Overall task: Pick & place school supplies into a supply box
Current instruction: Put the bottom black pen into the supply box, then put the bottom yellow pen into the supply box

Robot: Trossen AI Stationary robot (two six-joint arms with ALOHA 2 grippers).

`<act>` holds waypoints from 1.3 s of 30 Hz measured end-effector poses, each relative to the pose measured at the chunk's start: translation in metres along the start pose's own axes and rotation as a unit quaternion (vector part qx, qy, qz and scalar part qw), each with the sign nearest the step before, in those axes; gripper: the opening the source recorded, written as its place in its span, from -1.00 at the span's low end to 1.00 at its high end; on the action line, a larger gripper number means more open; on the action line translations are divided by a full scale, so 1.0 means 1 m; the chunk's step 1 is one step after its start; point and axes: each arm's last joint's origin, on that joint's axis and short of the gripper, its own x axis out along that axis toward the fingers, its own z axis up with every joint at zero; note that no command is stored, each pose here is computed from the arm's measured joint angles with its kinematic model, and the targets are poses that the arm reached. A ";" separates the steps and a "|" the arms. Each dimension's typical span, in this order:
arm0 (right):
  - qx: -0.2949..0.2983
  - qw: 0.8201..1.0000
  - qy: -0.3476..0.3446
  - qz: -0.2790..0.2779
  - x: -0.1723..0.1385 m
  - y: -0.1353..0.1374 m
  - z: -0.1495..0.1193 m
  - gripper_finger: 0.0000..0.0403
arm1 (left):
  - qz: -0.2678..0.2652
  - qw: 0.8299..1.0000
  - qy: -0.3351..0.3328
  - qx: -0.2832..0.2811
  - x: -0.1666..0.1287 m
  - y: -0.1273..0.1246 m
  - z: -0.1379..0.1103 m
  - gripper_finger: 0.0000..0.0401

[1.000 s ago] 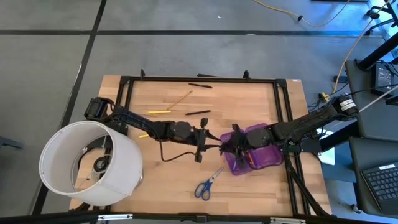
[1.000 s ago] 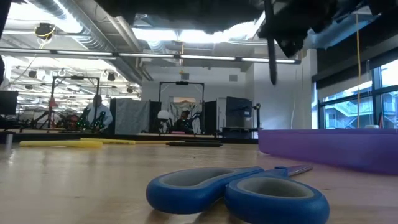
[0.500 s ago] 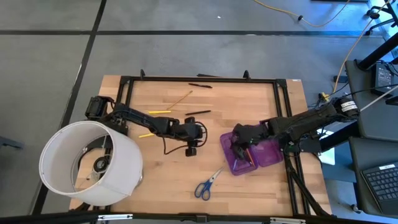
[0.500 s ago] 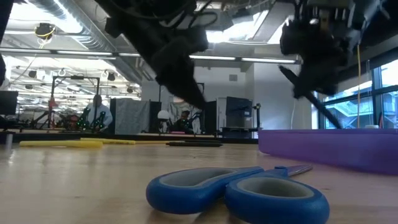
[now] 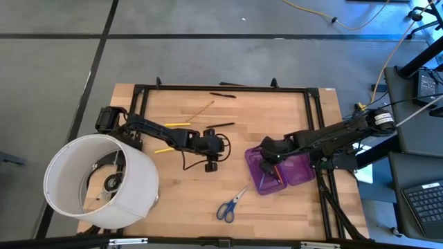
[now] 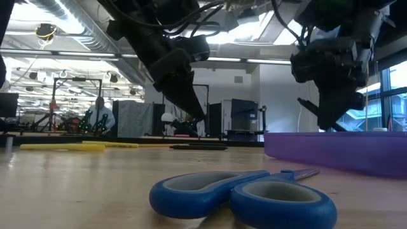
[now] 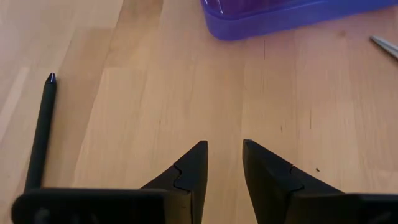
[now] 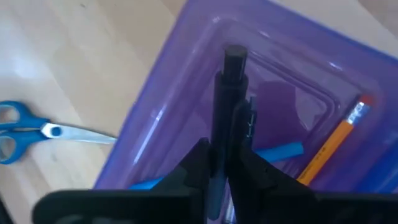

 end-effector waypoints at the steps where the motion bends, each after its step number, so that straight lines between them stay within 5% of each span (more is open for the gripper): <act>1: 0.000 1.000 0.007 -0.002 0.003 0.000 0.000 -0.79 | 0.000 1.000 0.000 0.000 0.000 0.000 0.000 -0.54; 39: 0.005 0.999 0.044 -0.024 0.022 -0.002 -0.003 -0.46 | 0.003 0.999 0.037 0.006 0.000 0.000 -0.007 -0.57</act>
